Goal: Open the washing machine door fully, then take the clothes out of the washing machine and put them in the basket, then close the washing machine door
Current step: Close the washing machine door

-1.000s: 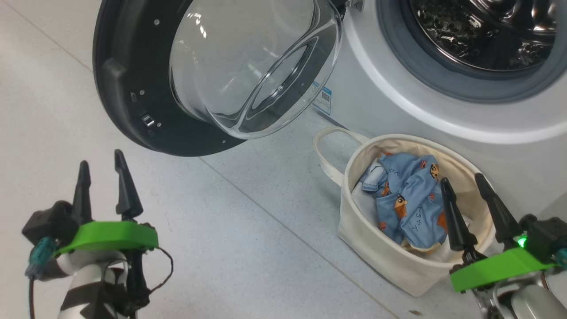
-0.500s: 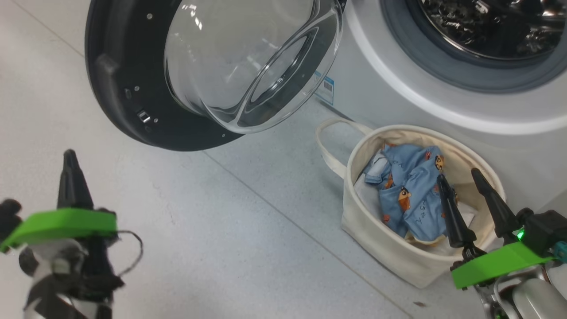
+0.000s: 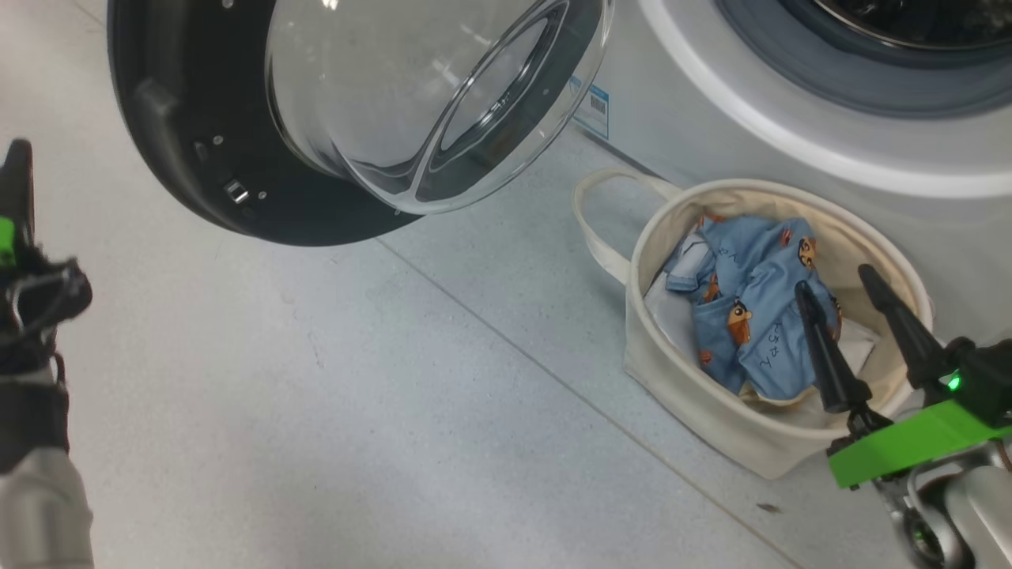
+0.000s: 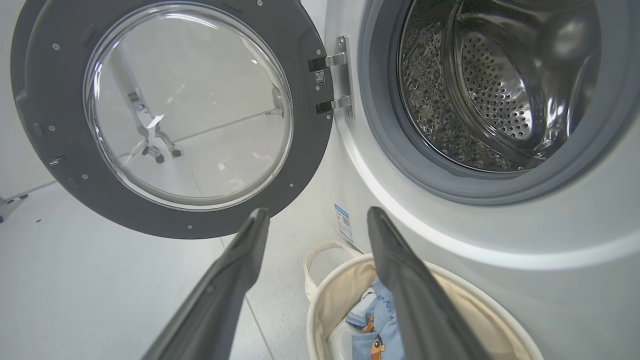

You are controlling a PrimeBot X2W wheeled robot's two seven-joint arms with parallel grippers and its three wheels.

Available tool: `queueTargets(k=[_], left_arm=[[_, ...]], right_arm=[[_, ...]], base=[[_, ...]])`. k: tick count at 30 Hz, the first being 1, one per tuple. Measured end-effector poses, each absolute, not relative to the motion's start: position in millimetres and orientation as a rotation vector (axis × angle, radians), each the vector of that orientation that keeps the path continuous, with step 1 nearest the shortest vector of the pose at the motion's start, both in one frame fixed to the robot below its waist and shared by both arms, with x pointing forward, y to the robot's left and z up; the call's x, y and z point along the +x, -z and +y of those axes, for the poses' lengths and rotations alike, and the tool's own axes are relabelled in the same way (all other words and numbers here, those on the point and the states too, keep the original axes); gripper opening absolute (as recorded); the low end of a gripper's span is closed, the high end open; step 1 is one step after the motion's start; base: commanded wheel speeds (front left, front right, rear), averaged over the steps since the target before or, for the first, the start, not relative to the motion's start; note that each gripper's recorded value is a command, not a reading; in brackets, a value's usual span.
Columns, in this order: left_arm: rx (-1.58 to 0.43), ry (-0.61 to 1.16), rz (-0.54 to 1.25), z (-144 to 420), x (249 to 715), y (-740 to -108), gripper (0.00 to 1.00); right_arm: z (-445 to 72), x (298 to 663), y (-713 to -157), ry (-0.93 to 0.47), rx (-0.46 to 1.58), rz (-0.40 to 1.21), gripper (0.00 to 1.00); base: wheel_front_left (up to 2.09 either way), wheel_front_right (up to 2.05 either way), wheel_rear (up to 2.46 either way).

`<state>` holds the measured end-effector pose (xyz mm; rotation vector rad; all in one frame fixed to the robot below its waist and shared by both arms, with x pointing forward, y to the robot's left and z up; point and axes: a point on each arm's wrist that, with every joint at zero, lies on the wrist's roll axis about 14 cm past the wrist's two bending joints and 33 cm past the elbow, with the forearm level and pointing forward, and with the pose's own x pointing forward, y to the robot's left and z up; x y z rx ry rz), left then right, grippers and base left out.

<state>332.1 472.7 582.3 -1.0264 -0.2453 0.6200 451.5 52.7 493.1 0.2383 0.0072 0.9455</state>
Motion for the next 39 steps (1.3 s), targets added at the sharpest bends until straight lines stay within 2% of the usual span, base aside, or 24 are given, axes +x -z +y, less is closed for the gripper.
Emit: queueTargets(k=[5,20,27,39], left_arm=[[-1.151,-0.582,-0.228,473.7,361.6,-586.0,0.0],[-1.192,-0.622,-0.289,482.8,404.0,-591.2,0.0],[-1.178,-0.548,-0.146,458.9,427.0,-575.0,0.0],[-1.144,-0.381,-0.006,427.7,429.1,-587.7,0.0]], right_arm=[[45.8,461.2,-485.8,-0.937,0.226,0.019,1.0],[35.4,472.7,-479.2,-0.939,0.199,0.039,1.0],[24.7,483.4,-480.2,-0.906,0.194,0.03,1.0],[24.9,467.4,-487.6,-0.904,0.188,0.033,1.0]], base=[[0.0,0.0,0.0],[0.0,0.0,0.0],[0.0,0.0,0.0],[0.0,0.0,0.0]])
